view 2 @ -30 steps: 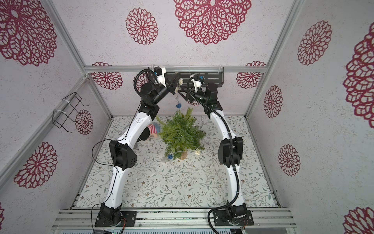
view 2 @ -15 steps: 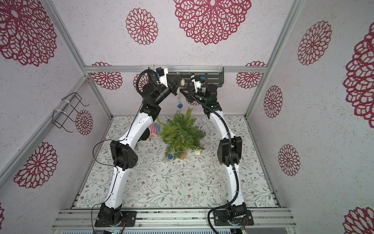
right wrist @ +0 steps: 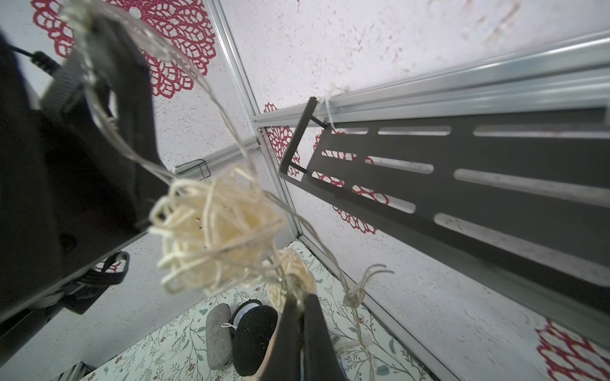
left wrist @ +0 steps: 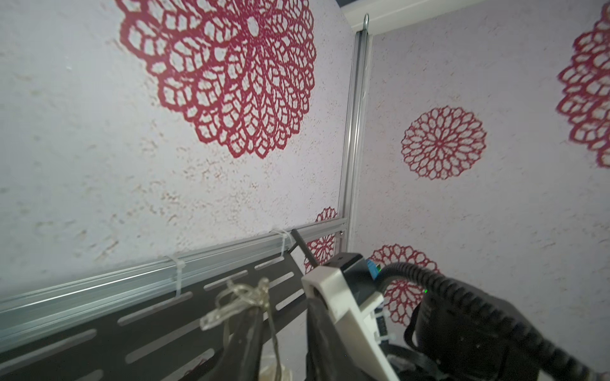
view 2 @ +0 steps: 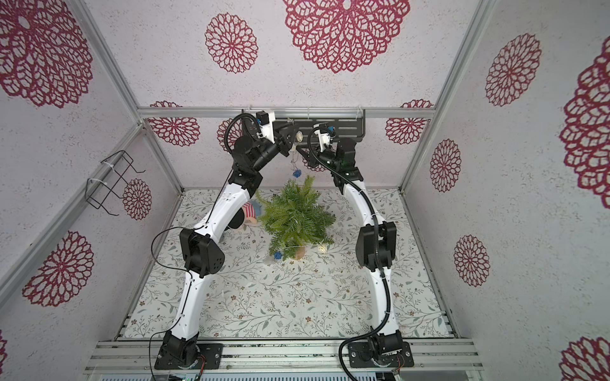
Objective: Remove string lights from the small christmas tree
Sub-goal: Remove the light string from the Christmas tree.
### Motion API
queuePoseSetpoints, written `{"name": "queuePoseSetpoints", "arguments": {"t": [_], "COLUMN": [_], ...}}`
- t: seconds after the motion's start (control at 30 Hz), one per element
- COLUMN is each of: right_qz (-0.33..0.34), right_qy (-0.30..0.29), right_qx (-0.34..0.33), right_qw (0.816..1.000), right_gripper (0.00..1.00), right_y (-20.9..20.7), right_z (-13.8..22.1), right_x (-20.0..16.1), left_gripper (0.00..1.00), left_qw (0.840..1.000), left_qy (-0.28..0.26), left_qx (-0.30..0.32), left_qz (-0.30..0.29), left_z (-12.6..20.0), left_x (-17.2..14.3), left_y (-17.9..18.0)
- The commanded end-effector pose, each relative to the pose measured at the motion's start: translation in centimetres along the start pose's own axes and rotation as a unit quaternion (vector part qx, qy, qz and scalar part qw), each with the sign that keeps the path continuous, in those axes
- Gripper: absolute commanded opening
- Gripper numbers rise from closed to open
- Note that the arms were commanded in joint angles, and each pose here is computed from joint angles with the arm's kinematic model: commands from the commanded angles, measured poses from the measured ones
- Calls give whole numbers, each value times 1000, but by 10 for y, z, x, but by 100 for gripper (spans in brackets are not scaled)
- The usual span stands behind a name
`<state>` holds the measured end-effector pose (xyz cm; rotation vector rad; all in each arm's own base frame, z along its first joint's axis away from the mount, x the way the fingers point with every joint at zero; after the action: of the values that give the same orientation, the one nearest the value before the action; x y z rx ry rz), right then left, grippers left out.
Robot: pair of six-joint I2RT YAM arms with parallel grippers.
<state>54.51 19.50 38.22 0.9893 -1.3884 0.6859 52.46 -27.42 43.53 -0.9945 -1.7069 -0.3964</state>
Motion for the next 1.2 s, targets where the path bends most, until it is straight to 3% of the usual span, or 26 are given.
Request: {"name": "queuePoseSetpoints", "arguments": {"t": [0.0,0.1,0.6,0.73,1.17], "right_qz": [70,78,108,96,91], "right_qy": [-43,-40,-44,-34,-14], "right_qx": [-33,-55,-124,-154,-230], "right_qw": [996,995,985,983,969], "right_gripper": [0,0,0,0,0], "right_y": [25,26,22,14,10], "right_z": [26,34,63,72,93], "right_x": [65,73,100,100,100], "left_gripper": [56,66,84,99,97], "left_qw": [1000,1000,991,983,969], "left_qy": [7,26,92,138,164], "left_qx": [7,6,86,109,176], "left_qz": [0,-2,-35,-48,-61], "left_z": [7,12,51,65,112], "left_x": [18,17,53,61,94], "left_y": [-5,-9,-11,-16,-30]}}
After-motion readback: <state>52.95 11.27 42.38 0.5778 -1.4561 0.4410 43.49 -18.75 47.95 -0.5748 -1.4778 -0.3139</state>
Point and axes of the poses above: each gripper's point midway between its finger pads, its own z axis back along the fingers, its own y axis along the line the jaws close on, x = y × z, the point moved 9 cm from there along z, back along the fingers, and after that the axes turned 8 degrees about z, right-handed, at the moved point
